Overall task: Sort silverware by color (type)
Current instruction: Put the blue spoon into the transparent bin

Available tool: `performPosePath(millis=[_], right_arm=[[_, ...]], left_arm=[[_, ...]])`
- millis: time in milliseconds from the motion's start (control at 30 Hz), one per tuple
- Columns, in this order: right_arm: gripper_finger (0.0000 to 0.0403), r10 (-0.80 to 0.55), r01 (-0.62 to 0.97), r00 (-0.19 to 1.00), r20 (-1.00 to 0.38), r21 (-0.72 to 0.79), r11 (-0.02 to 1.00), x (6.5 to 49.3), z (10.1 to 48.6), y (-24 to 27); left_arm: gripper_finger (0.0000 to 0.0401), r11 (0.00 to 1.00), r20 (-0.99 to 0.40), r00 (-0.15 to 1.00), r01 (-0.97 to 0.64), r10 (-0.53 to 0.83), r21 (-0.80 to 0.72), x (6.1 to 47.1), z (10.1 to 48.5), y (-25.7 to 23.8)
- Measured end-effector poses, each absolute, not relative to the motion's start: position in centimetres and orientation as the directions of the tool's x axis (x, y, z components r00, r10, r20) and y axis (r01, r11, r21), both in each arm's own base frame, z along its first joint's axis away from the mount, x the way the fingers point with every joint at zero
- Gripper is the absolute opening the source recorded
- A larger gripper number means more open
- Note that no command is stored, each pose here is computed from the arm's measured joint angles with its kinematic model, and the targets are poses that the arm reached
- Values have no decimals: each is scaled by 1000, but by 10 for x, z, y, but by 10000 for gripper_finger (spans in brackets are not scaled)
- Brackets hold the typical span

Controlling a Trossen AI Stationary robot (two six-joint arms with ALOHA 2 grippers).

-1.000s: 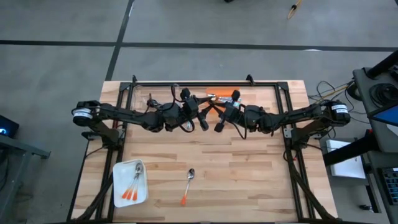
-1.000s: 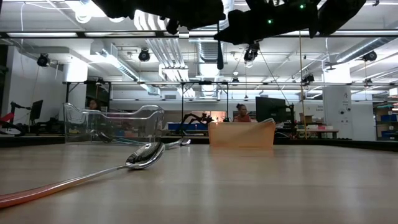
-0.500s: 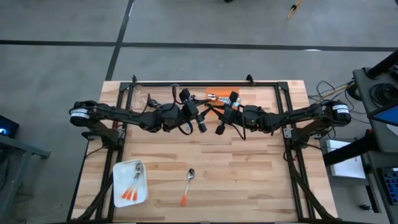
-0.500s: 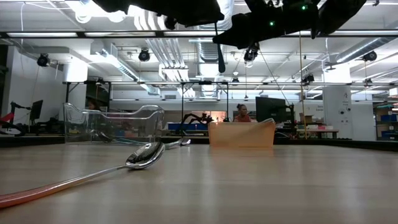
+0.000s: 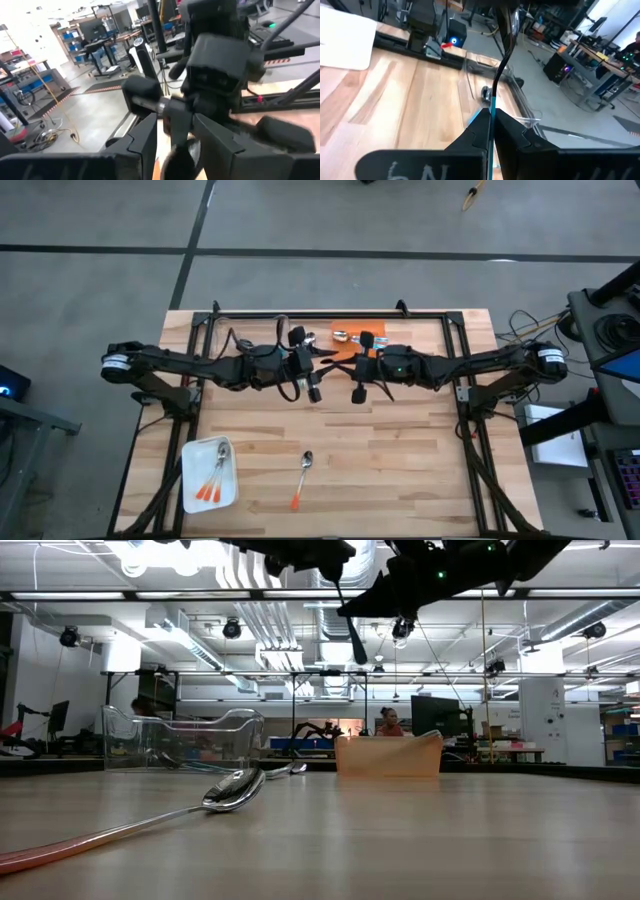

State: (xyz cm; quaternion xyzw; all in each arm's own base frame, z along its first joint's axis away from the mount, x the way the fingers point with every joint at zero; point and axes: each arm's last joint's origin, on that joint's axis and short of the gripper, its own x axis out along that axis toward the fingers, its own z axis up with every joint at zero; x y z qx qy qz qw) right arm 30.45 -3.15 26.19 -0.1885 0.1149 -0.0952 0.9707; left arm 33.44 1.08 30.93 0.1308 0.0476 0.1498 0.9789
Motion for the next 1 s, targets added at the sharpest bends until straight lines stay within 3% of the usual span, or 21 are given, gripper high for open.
performPosePath(millis=[167, 433, 600, 733, 1000], right_arm=[[8, -233, 147, 954, -189, -384, 912, 304, 262, -32], [9, -249, 161, 949, -192, -380, 911, 304, 261, -33], [25, -268, 189, 947, -176, -371, 909, 305, 265, -33], [56, -271, 199, 949, -161, -361, 911, 305, 267, -34], [118, -276, 208, 951, -142, -370, 906, 306, 270, -34]], left_arm=[[98, 924, -58, 950, -283, 307, 257, 334, 309, 11], [10, 917, -62, 939, -313, 337, 248, 334, 309, 11], [4, 882, -54, 900, -411, 433, 230, 332, 310, 11], [3, 886, -58, 898, -419, 437, 198, 332, 309, 10], [2, 876, -36, 875, -481, 482, 37, 332, 311, 11]])
